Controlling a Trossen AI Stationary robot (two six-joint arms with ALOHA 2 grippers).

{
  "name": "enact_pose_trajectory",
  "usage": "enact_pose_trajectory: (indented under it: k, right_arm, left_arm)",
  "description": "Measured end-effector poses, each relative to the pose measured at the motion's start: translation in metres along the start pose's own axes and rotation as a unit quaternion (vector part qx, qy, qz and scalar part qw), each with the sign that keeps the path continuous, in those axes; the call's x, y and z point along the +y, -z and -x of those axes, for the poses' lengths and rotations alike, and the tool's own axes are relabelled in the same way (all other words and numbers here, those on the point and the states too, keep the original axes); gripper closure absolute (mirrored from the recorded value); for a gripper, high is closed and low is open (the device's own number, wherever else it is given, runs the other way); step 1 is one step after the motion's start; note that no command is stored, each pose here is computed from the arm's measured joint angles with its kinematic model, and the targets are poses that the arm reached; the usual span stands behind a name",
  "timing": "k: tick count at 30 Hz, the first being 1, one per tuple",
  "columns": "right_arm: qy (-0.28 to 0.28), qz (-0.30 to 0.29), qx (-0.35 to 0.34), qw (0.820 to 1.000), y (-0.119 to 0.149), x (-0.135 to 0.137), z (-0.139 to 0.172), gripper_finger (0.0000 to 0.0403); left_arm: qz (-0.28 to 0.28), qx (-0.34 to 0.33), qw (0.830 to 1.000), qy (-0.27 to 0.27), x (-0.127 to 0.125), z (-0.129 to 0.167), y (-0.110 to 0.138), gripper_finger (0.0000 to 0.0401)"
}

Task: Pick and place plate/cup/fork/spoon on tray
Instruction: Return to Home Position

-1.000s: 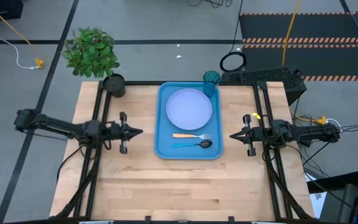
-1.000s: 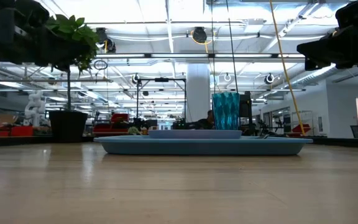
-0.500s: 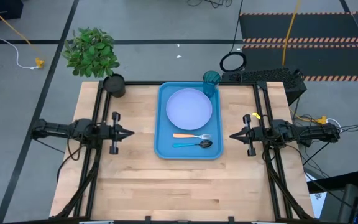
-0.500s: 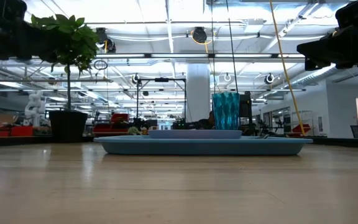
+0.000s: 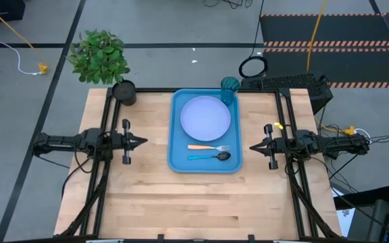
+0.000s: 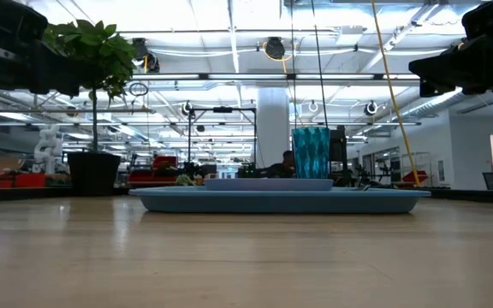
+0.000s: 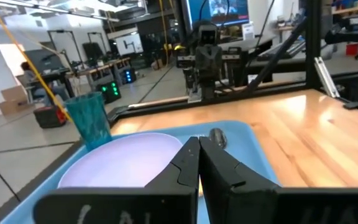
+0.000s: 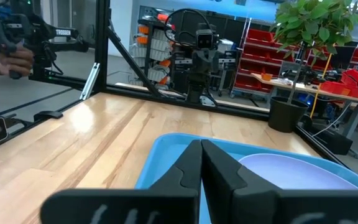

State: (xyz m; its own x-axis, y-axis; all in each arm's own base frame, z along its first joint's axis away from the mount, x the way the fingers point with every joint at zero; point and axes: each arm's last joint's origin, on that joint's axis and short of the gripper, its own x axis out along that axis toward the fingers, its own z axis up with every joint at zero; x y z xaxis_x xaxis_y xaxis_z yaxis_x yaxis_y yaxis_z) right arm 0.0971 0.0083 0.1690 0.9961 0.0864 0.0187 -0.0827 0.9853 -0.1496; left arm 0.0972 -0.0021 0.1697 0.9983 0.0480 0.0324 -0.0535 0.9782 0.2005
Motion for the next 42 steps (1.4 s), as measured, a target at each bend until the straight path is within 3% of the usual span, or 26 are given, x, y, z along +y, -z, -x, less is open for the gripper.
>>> enact_pose_trajectory:
  k: [7, 18, 42]
  right_arm:
    - [0.0, 0.0, 0.0, 1.0, 0.0, 0.0, 0.0, 0.0403]
    - [0.0, 0.0, 0.0, 1.0, 0.0, 0.0, 0.0, 0.0403]
    - [0.0, 0.0, 0.0, 1.0, 0.0, 0.0, 0.0, 0.0403]
  left_arm:
    - [-0.001, -0.001, 1.0, -0.006, 0.0009, 0.0, -0.0002, 0.0397]
    - [0.0, -0.002, 1.0, -0.007, 0.001, 0.0, -0.0003, 0.0365]
    - [0.0, -0.002, 1.0, -0.007, 0.001, -0.0001, -0.0001, 0.0364]
